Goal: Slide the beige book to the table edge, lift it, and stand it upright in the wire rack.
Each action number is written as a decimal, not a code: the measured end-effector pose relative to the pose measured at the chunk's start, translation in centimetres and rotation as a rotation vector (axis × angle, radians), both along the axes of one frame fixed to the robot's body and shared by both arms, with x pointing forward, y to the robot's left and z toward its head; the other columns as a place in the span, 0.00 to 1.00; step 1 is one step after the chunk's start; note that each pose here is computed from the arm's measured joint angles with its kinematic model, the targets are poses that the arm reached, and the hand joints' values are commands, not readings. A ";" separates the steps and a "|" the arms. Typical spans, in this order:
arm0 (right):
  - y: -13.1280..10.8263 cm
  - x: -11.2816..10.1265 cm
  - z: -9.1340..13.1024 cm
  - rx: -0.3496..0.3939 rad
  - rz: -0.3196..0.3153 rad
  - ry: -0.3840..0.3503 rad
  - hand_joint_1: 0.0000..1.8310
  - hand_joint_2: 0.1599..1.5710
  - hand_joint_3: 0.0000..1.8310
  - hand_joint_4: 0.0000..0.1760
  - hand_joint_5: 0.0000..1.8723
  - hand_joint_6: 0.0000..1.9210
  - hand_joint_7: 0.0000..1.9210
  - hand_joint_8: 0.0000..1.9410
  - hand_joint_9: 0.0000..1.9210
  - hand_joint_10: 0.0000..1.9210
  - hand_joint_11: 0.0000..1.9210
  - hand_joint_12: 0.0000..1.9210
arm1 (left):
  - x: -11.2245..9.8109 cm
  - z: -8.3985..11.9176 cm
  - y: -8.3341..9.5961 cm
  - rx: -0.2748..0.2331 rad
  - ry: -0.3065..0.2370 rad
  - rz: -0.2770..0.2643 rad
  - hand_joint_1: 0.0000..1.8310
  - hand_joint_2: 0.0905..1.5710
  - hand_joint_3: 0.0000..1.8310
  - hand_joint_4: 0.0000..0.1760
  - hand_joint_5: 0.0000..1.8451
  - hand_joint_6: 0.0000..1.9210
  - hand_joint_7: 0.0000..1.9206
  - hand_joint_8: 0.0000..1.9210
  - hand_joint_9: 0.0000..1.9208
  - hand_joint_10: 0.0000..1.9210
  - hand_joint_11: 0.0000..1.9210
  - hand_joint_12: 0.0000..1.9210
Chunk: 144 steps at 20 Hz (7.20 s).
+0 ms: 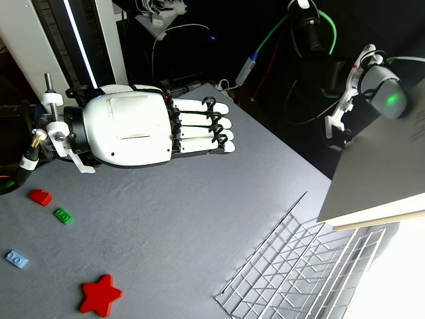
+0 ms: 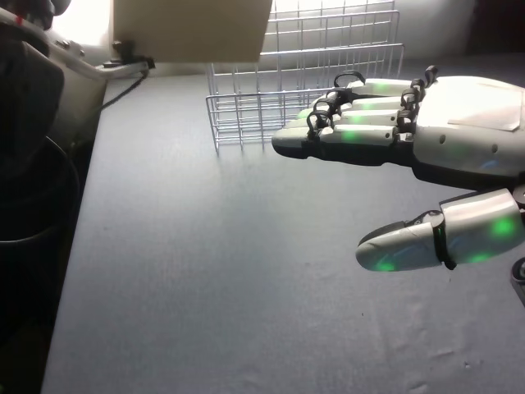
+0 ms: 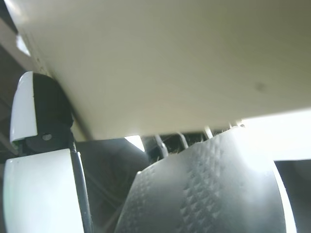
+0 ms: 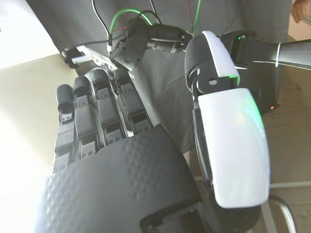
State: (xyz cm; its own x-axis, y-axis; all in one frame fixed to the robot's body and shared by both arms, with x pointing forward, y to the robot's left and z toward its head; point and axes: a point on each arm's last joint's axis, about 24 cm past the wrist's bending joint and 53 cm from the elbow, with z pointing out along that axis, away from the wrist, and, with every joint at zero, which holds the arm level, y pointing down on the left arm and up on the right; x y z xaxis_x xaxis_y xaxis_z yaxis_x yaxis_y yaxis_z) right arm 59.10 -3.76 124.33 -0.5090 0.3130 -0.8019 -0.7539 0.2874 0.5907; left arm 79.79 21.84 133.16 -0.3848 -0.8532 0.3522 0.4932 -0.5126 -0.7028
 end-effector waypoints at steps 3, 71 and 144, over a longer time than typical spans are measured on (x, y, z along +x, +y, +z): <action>0.0 0.0 0.0 -0.002 0.001 -0.001 0.03 0.72 0.00 0.00 0.04 0.00 0.07 0.00 0.08 0.00 0.00 0.18 | 0.1 -0.4 -0.4 -0.011 -0.015 -0.006 0.68 0.73 0.00 0.00 0.47 0.51 0.48 0.71 0.45 0.77 0.33 0.91; -17.5 5.2 -0.8 -0.090 -0.416 0.171 0.05 0.71 0.00 0.00 0.03 0.00 0.06 0.00 0.08 0.00 0.00 0.22 | 0.9 -1.5 -2.8 -0.079 -0.065 -0.076 0.68 0.73 0.00 0.00 0.47 0.52 0.49 0.69 0.47 0.73 0.34 0.88; -15.1 4.4 0.0 0.012 -0.335 0.204 0.06 0.72 0.00 0.00 0.06 0.00 0.08 0.00 0.10 0.00 0.00 0.26 | 1.8 -6.5 -4.9 -0.334 -0.054 -0.145 0.68 0.72 0.00 0.00 0.47 0.50 0.48 0.70 0.46 0.76 0.34 0.90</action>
